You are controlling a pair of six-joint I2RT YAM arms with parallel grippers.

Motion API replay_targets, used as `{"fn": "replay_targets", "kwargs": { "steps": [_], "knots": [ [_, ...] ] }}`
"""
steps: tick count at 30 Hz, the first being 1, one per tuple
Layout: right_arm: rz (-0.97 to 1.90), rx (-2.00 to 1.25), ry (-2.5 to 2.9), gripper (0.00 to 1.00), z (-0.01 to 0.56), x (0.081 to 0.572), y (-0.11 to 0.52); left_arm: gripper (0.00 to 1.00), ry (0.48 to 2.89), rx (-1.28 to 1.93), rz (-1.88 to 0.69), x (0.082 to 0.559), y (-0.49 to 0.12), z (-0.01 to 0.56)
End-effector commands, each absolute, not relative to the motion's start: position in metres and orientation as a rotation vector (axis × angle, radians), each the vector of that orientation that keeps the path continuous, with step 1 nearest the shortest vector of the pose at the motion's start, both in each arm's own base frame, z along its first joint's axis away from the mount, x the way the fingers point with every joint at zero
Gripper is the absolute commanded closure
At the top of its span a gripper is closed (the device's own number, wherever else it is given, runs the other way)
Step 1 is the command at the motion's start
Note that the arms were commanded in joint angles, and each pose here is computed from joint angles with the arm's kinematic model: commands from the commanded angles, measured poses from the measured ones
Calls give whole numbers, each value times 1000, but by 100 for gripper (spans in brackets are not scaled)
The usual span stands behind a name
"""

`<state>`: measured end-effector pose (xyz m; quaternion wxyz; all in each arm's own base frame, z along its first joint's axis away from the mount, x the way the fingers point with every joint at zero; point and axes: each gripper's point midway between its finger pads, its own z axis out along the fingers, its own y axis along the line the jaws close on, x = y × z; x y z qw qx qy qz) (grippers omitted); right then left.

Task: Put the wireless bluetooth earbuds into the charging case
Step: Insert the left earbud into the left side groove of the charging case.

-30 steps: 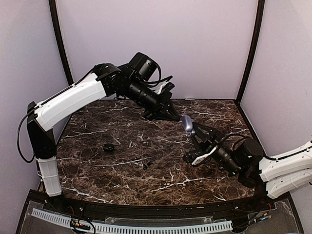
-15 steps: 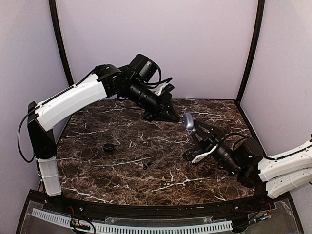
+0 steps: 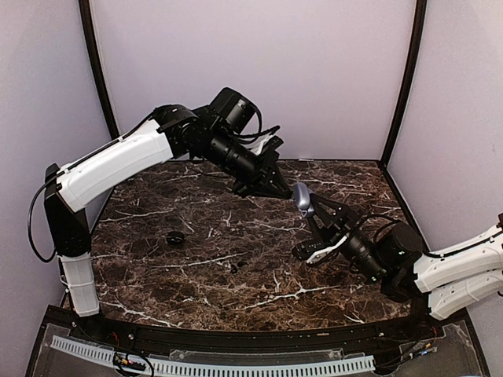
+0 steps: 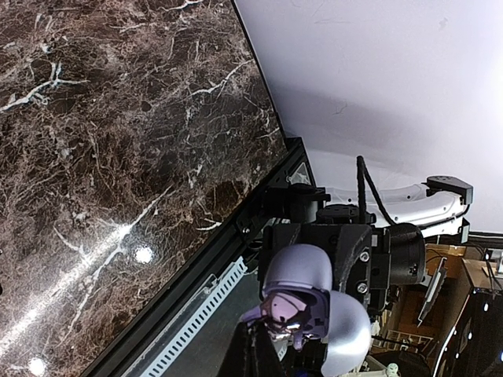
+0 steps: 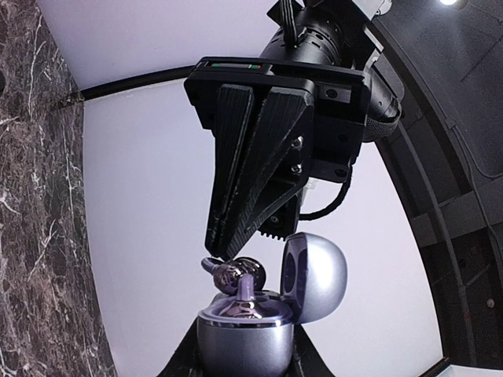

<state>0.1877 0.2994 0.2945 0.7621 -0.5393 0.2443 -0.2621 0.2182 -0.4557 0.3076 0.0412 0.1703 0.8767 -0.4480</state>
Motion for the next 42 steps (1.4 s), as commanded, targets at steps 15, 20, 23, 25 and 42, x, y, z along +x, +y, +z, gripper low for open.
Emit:
{"fn": "replay_targets", "kwargs": {
  "steps": [15,20,23,25,42],
  "knots": [
    [-610,-1145,503,100,306,186,303,100,2650,547,-1434,207,-458,323],
    [-607,-1143,499,100,306,185,304,100,2648,558,-1456,205,-462,324],
    [-590,-1136,500,100,307,184,305,100,2634,579,-1486,202,-466,327],
    [-575,-1123,504,100,309,183,305,100,2621,591,-1508,199,-469,330],
    [-396,-1032,596,100,321,177,293,95,2351,699,-1740,188,-478,394]
  ]
}}
